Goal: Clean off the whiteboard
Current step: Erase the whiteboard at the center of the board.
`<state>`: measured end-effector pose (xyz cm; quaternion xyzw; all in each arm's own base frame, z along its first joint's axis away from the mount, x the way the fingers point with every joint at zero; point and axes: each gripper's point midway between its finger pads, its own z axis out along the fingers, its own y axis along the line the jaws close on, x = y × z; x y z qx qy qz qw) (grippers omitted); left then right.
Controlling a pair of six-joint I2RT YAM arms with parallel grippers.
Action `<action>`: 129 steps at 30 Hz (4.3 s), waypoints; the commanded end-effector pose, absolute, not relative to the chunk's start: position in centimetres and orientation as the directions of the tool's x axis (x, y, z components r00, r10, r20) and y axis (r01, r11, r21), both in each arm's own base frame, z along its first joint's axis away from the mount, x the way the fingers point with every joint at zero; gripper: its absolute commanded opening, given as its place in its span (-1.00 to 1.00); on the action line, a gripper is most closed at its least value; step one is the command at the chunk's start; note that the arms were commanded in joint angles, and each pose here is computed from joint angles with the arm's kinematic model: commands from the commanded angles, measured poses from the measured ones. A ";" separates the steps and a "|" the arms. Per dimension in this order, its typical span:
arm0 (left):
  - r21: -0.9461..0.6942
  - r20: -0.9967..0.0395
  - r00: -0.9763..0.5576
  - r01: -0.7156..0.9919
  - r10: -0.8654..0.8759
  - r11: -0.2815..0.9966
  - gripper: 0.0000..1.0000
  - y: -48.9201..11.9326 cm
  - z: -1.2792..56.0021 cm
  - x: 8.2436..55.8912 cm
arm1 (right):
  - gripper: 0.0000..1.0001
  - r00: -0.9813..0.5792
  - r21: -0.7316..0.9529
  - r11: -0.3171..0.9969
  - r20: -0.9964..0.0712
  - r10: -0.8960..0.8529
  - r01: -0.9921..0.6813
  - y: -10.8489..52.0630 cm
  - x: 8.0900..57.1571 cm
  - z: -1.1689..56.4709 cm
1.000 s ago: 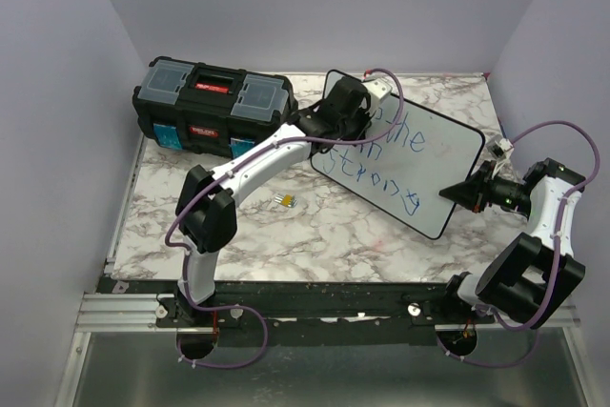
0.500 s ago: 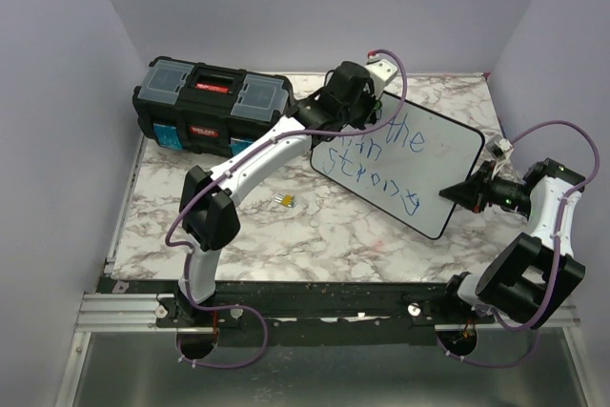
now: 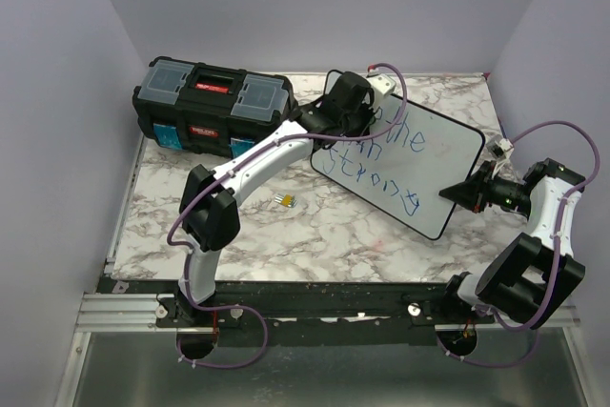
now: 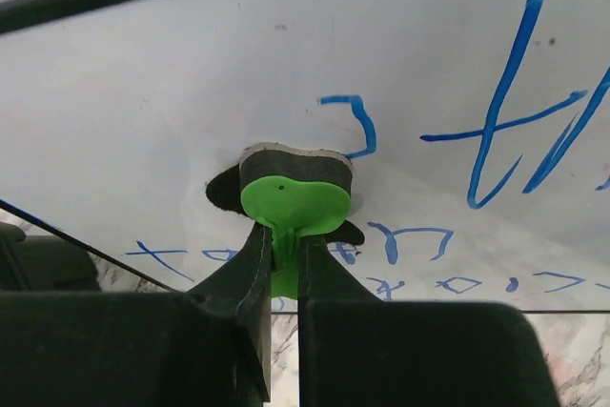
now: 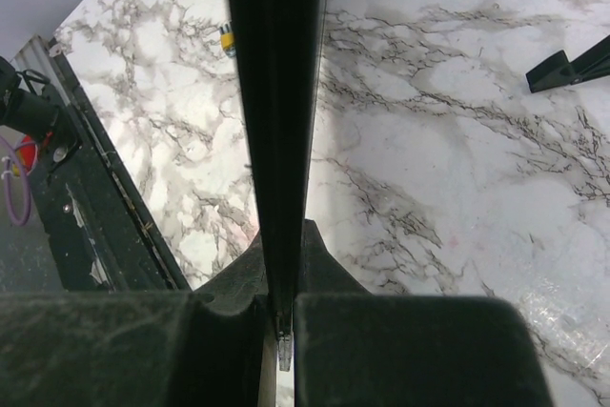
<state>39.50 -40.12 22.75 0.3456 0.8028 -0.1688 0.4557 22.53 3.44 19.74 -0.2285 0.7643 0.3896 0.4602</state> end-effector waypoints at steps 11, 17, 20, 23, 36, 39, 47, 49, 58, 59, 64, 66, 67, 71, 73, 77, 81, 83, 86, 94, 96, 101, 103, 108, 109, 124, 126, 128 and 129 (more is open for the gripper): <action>-0.041 -0.882 -0.329 0.767 0.338 0.640 -1.00 -43.7 25.3 38.3 | -0.99 -0.372 0.290 0.577 -0.928 -0.026 -0.763 4.0 22.7 20.6; 0.018 -0.818 -0.360 0.764 0.448 0.645 -1.00 -42.4 19.9 37.8 | -0.99 -0.369 0.285 0.578 -0.929 -0.029 -0.765 4.0 22.6 20.7; 0.052 -0.785 -0.382 0.744 0.488 0.666 -1.00 -41.3 17.6 37.8 | -0.99 -0.369 0.285 0.578 -0.929 -0.030 -0.764 4.0 22.6 20.7; 0.064 -0.781 -0.386 0.731 0.490 0.679 -1.00 -40.9 17.4 38.1 | -0.99 -0.367 0.284 0.579 -0.930 -0.029 -0.765 4.0 22.7 20.7; -0.061 -0.898 -0.320 0.771 0.303 0.634 -1.00 -44.5 27.4 38.8 | -0.99 -0.371 0.288 0.578 -0.928 -0.027 -0.763 4.0 22.6 20.7; -0.084 -0.896 -0.328 0.787 0.299 0.611 -1.00 -45.2 27.3 38.2 | -0.99 -0.371 0.287 0.578 -0.928 -0.028 -0.764 4.0 22.6 20.7; -0.076 -0.838 -0.384 0.785 0.388 0.614 -1.00 -43.8 21.7 36.9 | -0.99 -0.370 0.286 0.578 -0.928 -0.030 -0.764 4.0 22.6 20.6; -0.070 -0.816 -0.399 0.786 0.418 0.614 -1.00 -43.0 20.0 36.5 | -0.99 -0.371 0.287 0.577 -0.928 -0.030 -0.764 4.1 22.6 20.6; -0.073 -0.828 -0.414 0.749 0.379 0.659 -1.00 -40.6 21.0 38.3 | -0.99 -0.371 0.289 0.577 -0.928 -0.026 -0.764 4.0 22.6 20.6; -0.076 -0.838 -0.406 0.749 0.365 0.658 -1.00 -40.8 21.9 38.6 | -0.99 -0.371 0.289 0.578 -0.928 -0.026 -0.763 4.0 22.6 20.6; -0.137 -0.875 -0.396 0.754 0.278 0.642 -1.00 -41.5 26.3 39.7 | -0.99 -0.372 0.291 0.576 -0.928 -0.026 -0.764 4.0 22.6 20.6; -0.172 -0.881 -0.407 0.750 0.241 0.639 -1.00 -41.5 27.2 40.2 | -0.99 -0.373 0.291 0.577 -0.927 -0.026 -0.763 4.0 22.6 20.6; -0.188 -0.881 -0.415 0.747 0.227 0.637 -1.00 -41.4 27.4 40.4 | -0.99 -0.373 0.291 0.577 -0.927 -0.027 -0.763 4.0 22.6 20.6; -0.224 -0.861 -0.457 0.735 0.223 0.640 -1.00 -41.0 25.8 40.8 | -0.99 -0.374 0.290 0.578 -0.927 -0.028 -0.763 4.0 22.6 20.5; -0.230 -0.848 -0.474 0.731 0.236 0.643 -1.00 -40.7 24.4 40.5 | -0.99 -0.373 0.288 0.578 -0.927 -0.030 -0.764 4.0 22.6 20.5; -0.251 -0.825 -0.505 0.730 0.254 0.636 -1.00 -40.5 21.6 39.2 | -0.99 -0.375 0.290 0.577 -0.927 -0.029 -0.763 4.0 22.6 20.5; -0.251 -0.800 -0.530 0.722 0.282 0.644 -1.00 -39.9 18.7 38.1 | -0.99 -0.374 0.290 0.576 -0.927 -0.030 -0.764 4.0 22.6 20.5; -0.259 -0.793 -0.539 0.720 0.284 0.644 -1.00 -39.6 17.9 37.7 | -0.99 -0.375 0.290 0.577 -0.927 -0.029 -0.763 4.0 22.6 20.5; -0.256 -0.795 -0.534 0.725 0.287 0.640 -1.00 -39.4 17.8 37.1 | -0.99 -0.373 0.289 0.577 -0.927 -0.030 -0.764 4.0 22.6 20.5; -0.281 -0.833 -0.504 0.741 0.229 0.610 -1.00 -40.0 21.4 37.2 | -0.99 -0.374 0.290 0.577 -0.927 -0.028 -0.763 4.0 22.6 20.5; -0.316 -0.830 -0.520 0.738 0.204 0.596 -1.00 -40.5 21.7 36.9 | -0.99 -0.373 0.289 0.578 -0.927 -0.029 -0.763 4.0 22.6 20.6; -0.295 -0.822 -0.523 0.731 0.226 0.615 -1.00 -41.0 20.6 36.3 | -0.99 -0.374 0.288 0.578 -0.927 -0.031 -0.764 4.0 22.6 20.5; -0.271 -0.818 -0.518 0.731 0.251 0.626 -1.00 -41.1 19.8 35.9 | -0.99 -0.374 0.289 0.577 -0.927 -0.030 -0.763 4.0 22.6 20.5; -0.282 -0.809 -0.532 0.725 0.251 0.628 -1.00 -41.3 18.6 34.7 | -0.99 -0.372 0.287 0.578 -0.927 -0.033 -0.764 4.0 22.6 20.5; -0.286 -0.813 -0.530 0.725 0.243 0.626 -1.00 -41.4 18.6 34.5 | -0.99 -0.373 0.288 0.577 -0.927 -0.032 -0.764 4.0 22.6 20.5; -0.341 -0.830 -0.546 0.659 0.114 0.671 -1.00 -37.8 20.5 37.1 | -0.99 -0.375 0.293 0.577 -0.927 -0.025 -0.763 4.0 22.6 20.5; -0.326 -0.835 -0.536 0.665 0.125 0.671 -1.00 -37.9 20.5 36.7 | -0.99 -0.377 0.295 0.576 -0.926 -0.024 -0.762 4.0 22.7 20.5; -0.295 -0.843 -0.516 0.679 0.151 0.672 -1.00 -38.0 20.2 36.3 | -0.99 -0.378 0.296 0.576 -0.925 -0.024 -0.762 4.0 22.7 20.5; -0.280 -0.849 -0.504 0.688 0.162 0.670 -1.00 -38.3 20.3 35.9 | -0.99 -0.380 0.298 0.576 -0.925 -0.024 -0.761 4.0 22.7 20.4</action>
